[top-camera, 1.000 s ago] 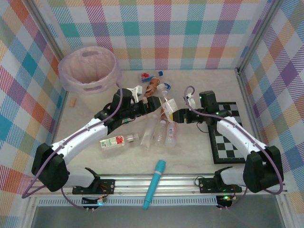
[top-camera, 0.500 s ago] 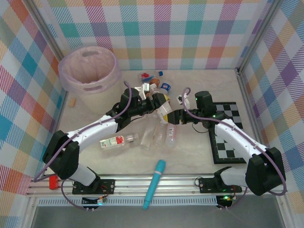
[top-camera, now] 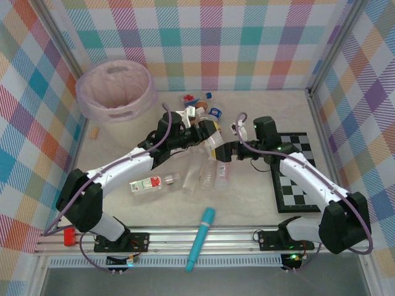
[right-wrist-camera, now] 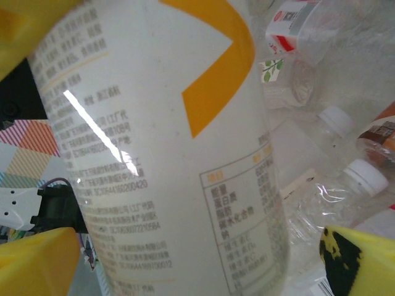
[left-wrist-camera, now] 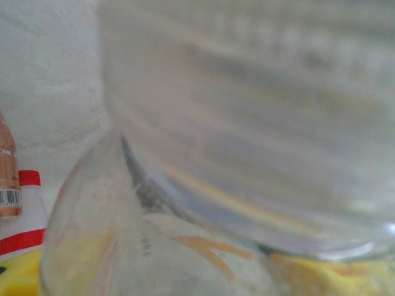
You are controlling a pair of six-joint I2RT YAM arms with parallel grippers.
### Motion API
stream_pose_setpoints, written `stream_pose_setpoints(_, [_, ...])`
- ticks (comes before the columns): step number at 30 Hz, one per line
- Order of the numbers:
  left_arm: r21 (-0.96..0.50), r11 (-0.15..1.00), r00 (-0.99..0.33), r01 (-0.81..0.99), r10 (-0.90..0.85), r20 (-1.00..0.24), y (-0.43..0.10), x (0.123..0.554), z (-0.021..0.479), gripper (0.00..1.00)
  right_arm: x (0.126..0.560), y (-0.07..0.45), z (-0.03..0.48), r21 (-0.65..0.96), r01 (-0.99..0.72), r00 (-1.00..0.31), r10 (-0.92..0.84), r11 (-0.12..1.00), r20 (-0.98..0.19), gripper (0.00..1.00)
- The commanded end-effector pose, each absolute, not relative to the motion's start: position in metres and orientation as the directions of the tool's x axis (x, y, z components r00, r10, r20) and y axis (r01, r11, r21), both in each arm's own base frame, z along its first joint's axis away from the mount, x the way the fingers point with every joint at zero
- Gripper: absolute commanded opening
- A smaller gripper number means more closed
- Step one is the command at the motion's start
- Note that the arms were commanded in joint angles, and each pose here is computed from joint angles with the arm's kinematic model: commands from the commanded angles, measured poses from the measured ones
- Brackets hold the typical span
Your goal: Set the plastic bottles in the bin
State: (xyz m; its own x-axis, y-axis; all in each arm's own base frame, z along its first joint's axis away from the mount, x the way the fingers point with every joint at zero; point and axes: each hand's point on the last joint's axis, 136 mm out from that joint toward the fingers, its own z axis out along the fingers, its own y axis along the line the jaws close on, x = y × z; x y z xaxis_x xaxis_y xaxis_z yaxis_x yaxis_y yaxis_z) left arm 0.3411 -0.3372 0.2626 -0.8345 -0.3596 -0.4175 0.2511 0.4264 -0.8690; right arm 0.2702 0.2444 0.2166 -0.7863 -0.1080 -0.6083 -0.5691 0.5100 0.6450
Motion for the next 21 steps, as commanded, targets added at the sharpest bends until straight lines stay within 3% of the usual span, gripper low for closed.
stream_pose_setpoints(1, [-0.841,0.450,-0.809,0.301,-0.346,-0.475,-0.333,0.350,0.280,0.50,0.270,0.231,0.245,0.592,-0.612,-0.737,-0.107,0.524,-0.667,1.00])
stream_pose_setpoints(9, [-0.750,0.542,-0.724,0.380,-0.331,-0.606,-0.291,0.378,0.334,0.40,0.284,0.184,0.248,0.498,-0.483,-0.696,0.029,0.720,-0.717,0.99])
stream_pose_setpoints(15, [-0.650,0.665,-0.573,0.367,-0.389,-0.721,-0.205,0.415,0.395,0.19,0.285,0.177,0.222,0.519,-0.399,-0.764,0.039,0.756,-0.644,0.99])
stream_pose_setpoints(21, [-0.558,0.799,-0.404,0.222,-0.446,-0.799,-0.101,0.443,0.429,0.00,0.285,0.177,0.207,0.525,-0.371,-0.794,0.031,0.766,-0.607,0.99])
